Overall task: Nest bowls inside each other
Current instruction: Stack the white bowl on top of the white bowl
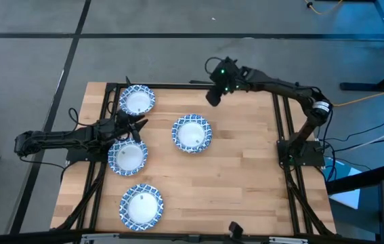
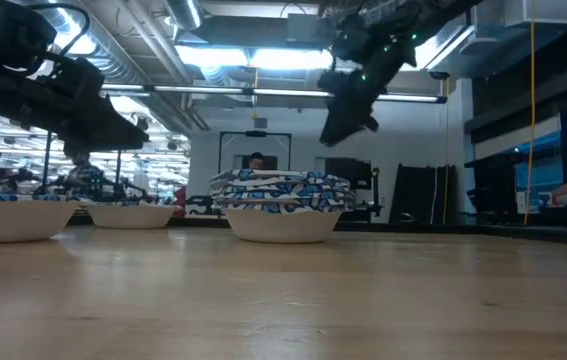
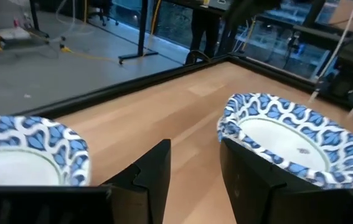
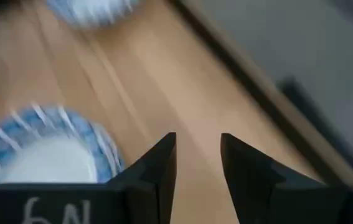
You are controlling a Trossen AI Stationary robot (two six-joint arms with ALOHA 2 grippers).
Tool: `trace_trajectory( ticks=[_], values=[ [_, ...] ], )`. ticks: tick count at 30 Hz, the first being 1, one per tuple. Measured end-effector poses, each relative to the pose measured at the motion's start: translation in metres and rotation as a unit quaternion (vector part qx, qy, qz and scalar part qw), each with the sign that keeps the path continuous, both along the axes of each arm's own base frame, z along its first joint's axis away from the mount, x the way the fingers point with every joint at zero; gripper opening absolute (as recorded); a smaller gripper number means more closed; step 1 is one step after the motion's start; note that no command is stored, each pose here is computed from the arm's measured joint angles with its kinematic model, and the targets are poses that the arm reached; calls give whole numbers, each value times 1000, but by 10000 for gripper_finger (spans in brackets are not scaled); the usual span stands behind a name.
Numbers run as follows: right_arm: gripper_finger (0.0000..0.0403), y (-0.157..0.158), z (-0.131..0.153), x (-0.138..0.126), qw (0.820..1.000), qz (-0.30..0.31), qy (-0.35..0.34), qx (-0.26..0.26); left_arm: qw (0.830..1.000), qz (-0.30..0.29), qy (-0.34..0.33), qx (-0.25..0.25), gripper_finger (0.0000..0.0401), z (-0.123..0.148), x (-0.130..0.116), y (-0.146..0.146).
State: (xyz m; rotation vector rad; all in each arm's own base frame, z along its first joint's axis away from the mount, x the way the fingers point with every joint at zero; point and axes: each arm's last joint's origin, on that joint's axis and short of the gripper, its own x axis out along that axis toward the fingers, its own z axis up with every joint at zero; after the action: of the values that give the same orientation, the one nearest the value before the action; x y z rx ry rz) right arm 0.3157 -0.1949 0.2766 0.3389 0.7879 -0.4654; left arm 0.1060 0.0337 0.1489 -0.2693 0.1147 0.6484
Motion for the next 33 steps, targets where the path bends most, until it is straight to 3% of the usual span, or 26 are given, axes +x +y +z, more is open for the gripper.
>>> trace_trajectory(
  ticks=[4,7,12,15,23,27,33],
  values=[
    [126,4,39,4,986,61,-143,-54,1000,10,7,13,133,0,0,1],
    [126,12,49,-4,975,100,-187,-66,1000,12,7,13,133,0,0,1],
    [126,26,37,-27,973,109,-189,-79,1000,12,6,13,133,0,0,1],
    [126,38,14,-44,972,102,-199,-69,1000,12,6,13,133,0,0,1],
    [126,80,-32,-97,947,78,-306,-57,999,30,11,35,133,6,-1,2],
    [126,91,-35,-111,922,77,-375,-65,996,30,4,80,133,20,0,2],
    [126,94,-39,-115,920,74,-380,-59,993,37,-36,107,133,31,0,3]
  ],
)
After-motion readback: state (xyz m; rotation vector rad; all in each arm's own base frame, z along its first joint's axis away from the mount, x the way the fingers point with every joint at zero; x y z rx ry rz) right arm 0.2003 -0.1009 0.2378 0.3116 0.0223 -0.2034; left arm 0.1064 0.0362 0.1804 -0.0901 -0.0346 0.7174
